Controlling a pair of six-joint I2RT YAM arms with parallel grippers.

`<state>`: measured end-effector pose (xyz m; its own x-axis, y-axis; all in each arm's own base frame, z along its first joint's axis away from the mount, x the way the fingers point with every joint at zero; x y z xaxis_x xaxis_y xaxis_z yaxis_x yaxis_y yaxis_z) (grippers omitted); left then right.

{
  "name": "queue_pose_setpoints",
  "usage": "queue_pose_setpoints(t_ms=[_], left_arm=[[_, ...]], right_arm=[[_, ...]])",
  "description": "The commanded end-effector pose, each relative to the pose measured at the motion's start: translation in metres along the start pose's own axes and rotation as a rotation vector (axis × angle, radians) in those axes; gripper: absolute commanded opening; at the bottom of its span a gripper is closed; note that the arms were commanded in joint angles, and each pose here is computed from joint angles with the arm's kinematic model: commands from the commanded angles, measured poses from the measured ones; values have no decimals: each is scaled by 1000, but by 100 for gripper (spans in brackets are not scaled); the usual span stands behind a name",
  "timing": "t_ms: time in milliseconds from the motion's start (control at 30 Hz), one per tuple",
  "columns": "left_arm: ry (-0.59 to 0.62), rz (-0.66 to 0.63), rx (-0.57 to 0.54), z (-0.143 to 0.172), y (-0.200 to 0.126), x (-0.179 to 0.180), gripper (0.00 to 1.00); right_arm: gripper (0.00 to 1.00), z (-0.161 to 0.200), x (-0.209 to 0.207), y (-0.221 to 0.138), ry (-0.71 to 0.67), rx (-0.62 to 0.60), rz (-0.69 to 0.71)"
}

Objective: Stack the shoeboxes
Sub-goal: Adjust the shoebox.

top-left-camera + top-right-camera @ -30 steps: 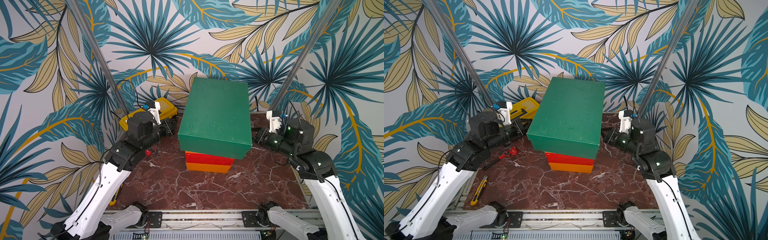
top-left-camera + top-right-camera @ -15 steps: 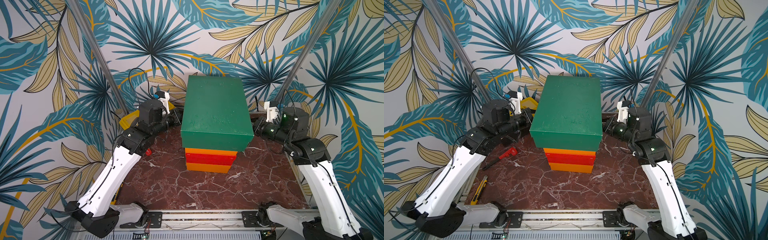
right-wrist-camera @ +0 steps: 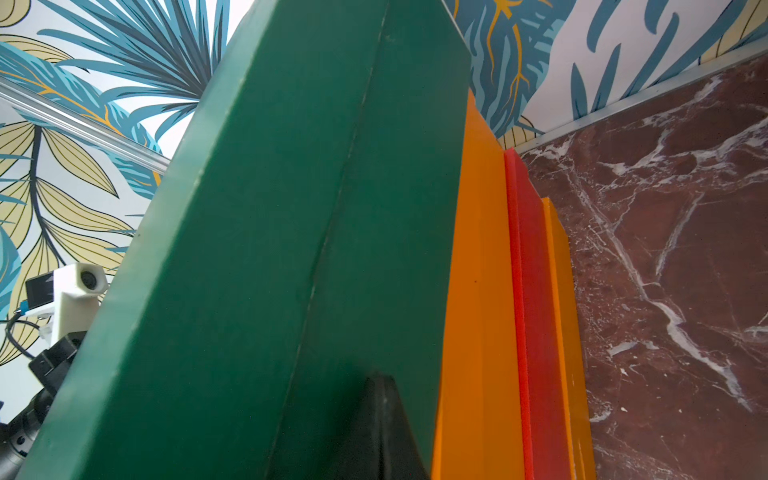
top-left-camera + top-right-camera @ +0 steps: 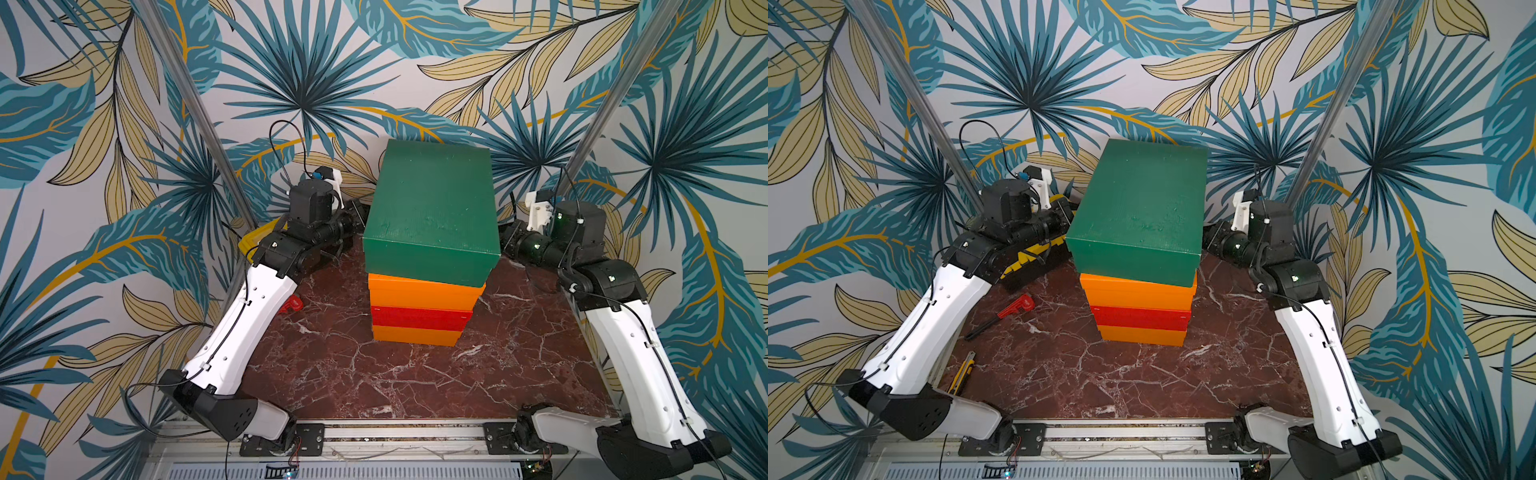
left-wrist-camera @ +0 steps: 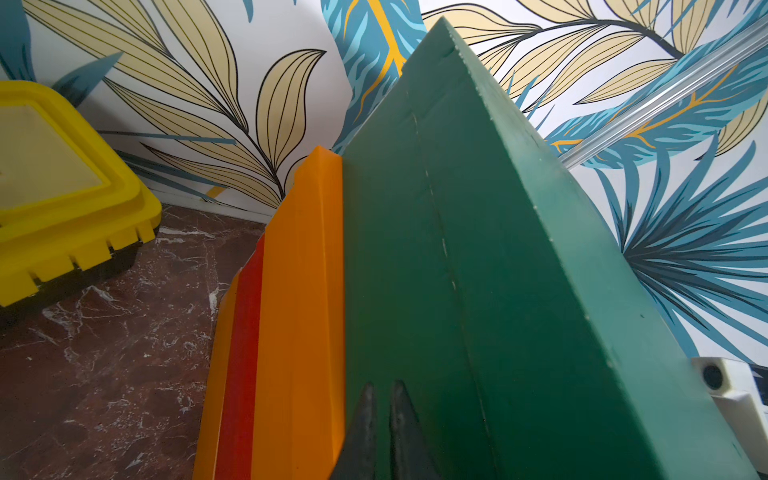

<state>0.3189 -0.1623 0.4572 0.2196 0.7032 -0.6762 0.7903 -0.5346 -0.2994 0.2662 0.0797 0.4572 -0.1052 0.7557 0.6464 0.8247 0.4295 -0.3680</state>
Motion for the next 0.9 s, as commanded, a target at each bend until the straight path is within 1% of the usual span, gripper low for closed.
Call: queue_pose_setpoints(t_ms=[0, 233, 367, 467, 633, 867], left_arm=[[30, 77, 48, 7, 6, -13, 10], [20, 65, 42, 13, -4, -8, 10], [11, 81, 39, 14, -11, -10, 10], [5, 84, 43, 15, -12, -9, 10], [-1, 64, 64, 19, -1, -3, 10], [-9, 50, 85, 23, 9, 1, 10]], right_arm=[[3, -5, 19, 1, -55, 8, -120], [3, -4, 17, 5, -41, 29, -135], [3, 0, 18, 7, -27, 55, -161], [3, 1, 17, 4, -25, 53, -157], [3, 3, 14, 0, -28, 41, -135], [3, 4, 7, 6, -19, 46, -109]])
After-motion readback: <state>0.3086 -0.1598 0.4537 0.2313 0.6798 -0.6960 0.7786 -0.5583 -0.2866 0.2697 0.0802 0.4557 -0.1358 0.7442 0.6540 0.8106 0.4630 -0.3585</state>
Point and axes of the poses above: each gripper's point midway between its finger pads, its own y axis out along the fingers, its own x axis along the line the jaws close on, z = x × y, the point moved 9 cm from there along -y, back along the fingers, and after that the axes turned 1 degree about -y, right-handed, at the moved point
